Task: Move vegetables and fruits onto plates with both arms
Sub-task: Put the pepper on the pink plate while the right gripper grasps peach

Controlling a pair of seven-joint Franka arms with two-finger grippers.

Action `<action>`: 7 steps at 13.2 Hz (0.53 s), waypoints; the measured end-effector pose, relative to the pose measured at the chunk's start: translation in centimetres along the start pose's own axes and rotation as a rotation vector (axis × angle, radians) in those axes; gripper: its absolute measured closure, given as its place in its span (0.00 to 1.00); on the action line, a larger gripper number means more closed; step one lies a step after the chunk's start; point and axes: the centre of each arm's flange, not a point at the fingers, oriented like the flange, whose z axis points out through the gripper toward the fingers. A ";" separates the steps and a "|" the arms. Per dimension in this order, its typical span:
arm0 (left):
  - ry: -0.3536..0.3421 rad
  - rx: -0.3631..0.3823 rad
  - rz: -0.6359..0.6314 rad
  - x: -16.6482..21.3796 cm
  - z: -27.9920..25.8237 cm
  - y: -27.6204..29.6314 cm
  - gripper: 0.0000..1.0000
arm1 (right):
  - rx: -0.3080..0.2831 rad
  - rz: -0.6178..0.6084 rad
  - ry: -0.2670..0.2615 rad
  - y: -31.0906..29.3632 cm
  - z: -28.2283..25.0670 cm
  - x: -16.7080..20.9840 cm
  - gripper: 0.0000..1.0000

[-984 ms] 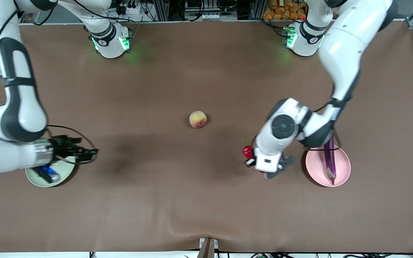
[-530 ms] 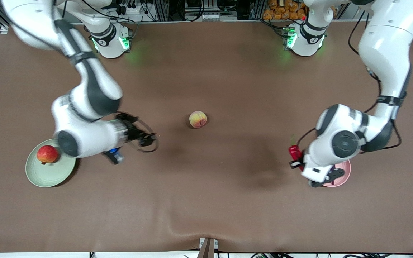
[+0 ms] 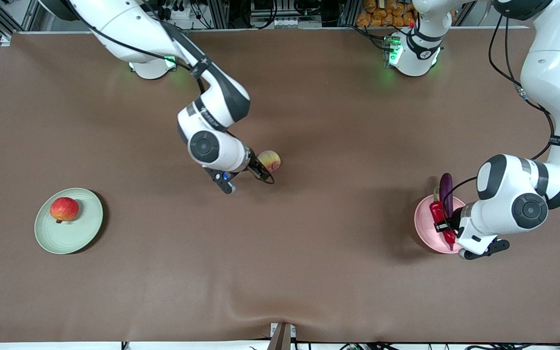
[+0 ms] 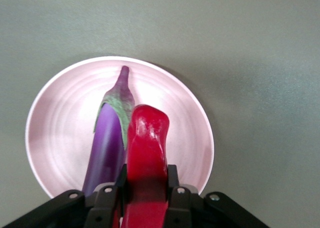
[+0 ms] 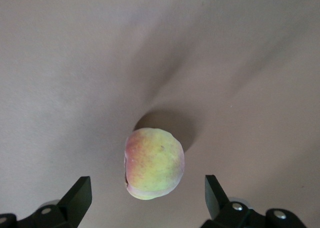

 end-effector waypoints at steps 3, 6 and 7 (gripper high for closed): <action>0.014 -0.010 0.005 0.1 -0.6 0.5 0.45 | -0.005 0.001 0.014 0.1 1.4 -1.3 0.00; 0.063 -0.009 0.001 0.3 -3.8 0.4 0.12 | 0.012 0.018 0.049 -0.4 4.1 -2.0 0.00; 0.078 -0.001 0.003 0.2 -5.3 0.3 0.01 | 0.008 0.010 0.054 -0.3 5.1 -2.1 0.00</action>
